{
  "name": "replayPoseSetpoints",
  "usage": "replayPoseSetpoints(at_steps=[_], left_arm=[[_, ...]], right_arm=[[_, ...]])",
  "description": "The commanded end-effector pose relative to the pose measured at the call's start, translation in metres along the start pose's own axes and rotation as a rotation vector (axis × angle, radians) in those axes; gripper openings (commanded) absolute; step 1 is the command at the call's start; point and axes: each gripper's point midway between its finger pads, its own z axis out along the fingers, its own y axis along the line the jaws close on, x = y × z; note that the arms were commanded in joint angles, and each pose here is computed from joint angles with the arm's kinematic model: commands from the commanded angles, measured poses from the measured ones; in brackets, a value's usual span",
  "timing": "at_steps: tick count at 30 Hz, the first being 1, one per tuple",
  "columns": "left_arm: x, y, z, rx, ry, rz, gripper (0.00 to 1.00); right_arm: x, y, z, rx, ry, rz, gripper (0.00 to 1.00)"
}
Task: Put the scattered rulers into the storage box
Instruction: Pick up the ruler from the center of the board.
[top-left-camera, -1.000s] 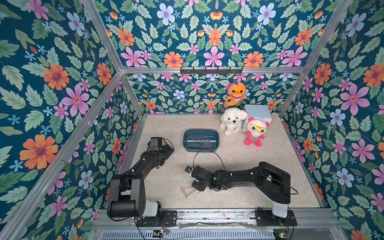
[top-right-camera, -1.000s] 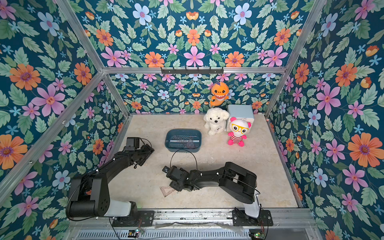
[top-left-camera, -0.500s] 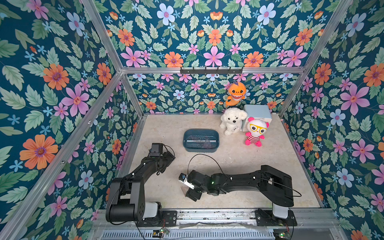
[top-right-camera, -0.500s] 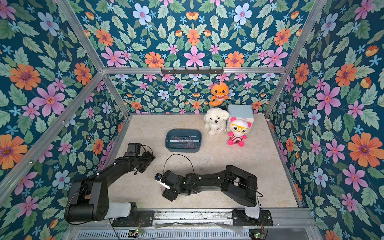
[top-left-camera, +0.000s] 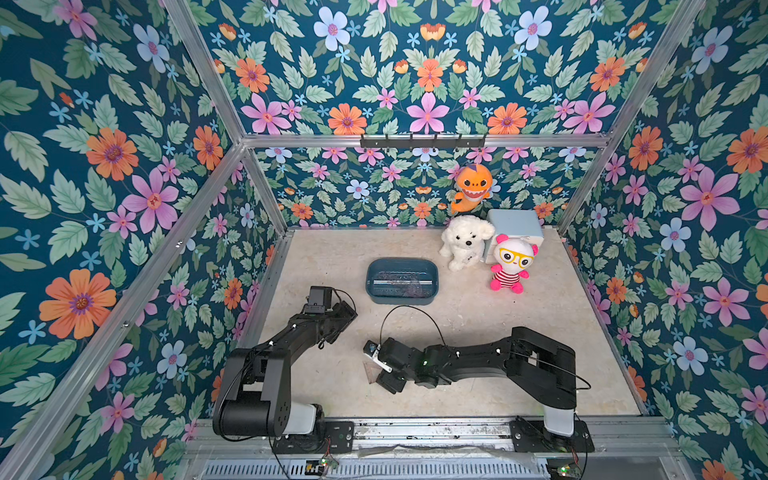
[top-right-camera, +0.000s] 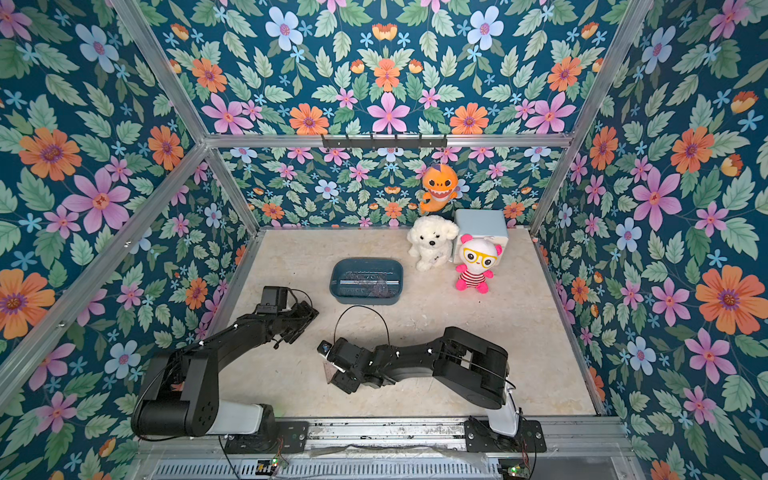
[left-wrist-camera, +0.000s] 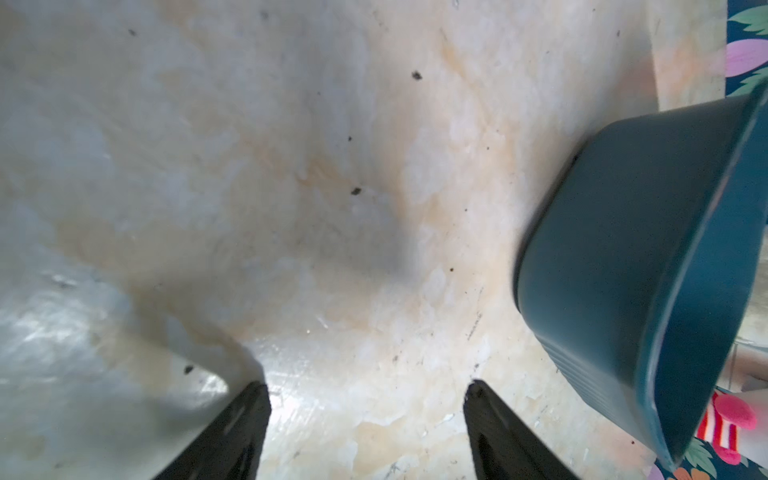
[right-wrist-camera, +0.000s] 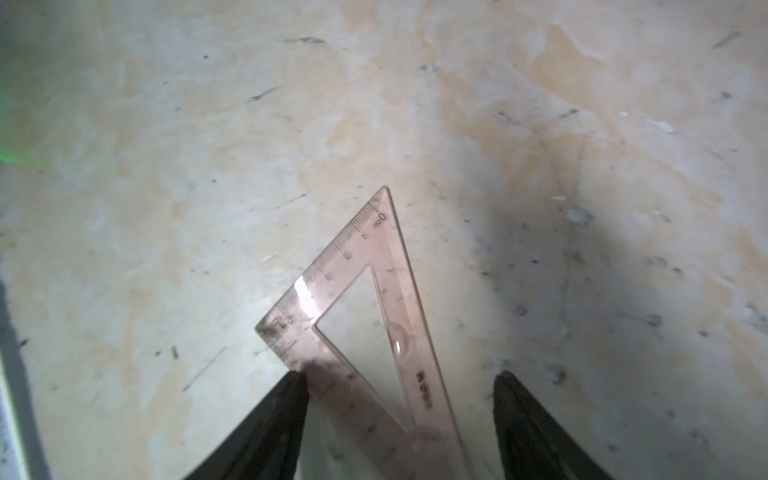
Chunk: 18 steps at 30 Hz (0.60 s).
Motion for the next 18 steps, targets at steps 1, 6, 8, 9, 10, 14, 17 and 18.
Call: replayPoseSetpoints(at_steps=[1,6,8,9,10,14,17,18], left_arm=[[0.014,0.005,0.005,-0.010,0.052,-0.013,0.76],[0.024,-0.008,0.012,0.053,0.089,0.019,0.67],[0.030,-0.017,0.013,0.087,0.109,0.049,0.63],[0.033,-0.021,0.012,0.104,0.117,0.061,0.62],[0.037,-0.022,0.010,0.114,0.124,0.073,0.61],[0.048,-0.020,-0.005,0.110,0.128,0.103,0.54],[0.062,-0.018,-0.020,0.090,0.136,0.138,0.51],[0.068,-0.017,-0.023,0.084,0.142,0.148,0.49]], right_arm=[[0.033,-0.025,0.001,0.092,0.105,0.005,0.70],[0.034,-0.040,0.002,0.124,0.098,0.036,0.68],[0.030,-0.044,0.000,0.111,0.081,0.081,0.67],[0.026,-0.045,-0.003,0.106,0.063,0.095,0.67],[0.022,-0.045,-0.006,0.102,0.044,0.110,0.66],[0.003,-0.041,-0.028,0.062,-0.039,0.189,0.66],[-0.013,-0.041,-0.052,0.006,-0.130,0.262,0.65],[-0.015,-0.043,-0.056,-0.011,-0.149,0.287,0.64]])
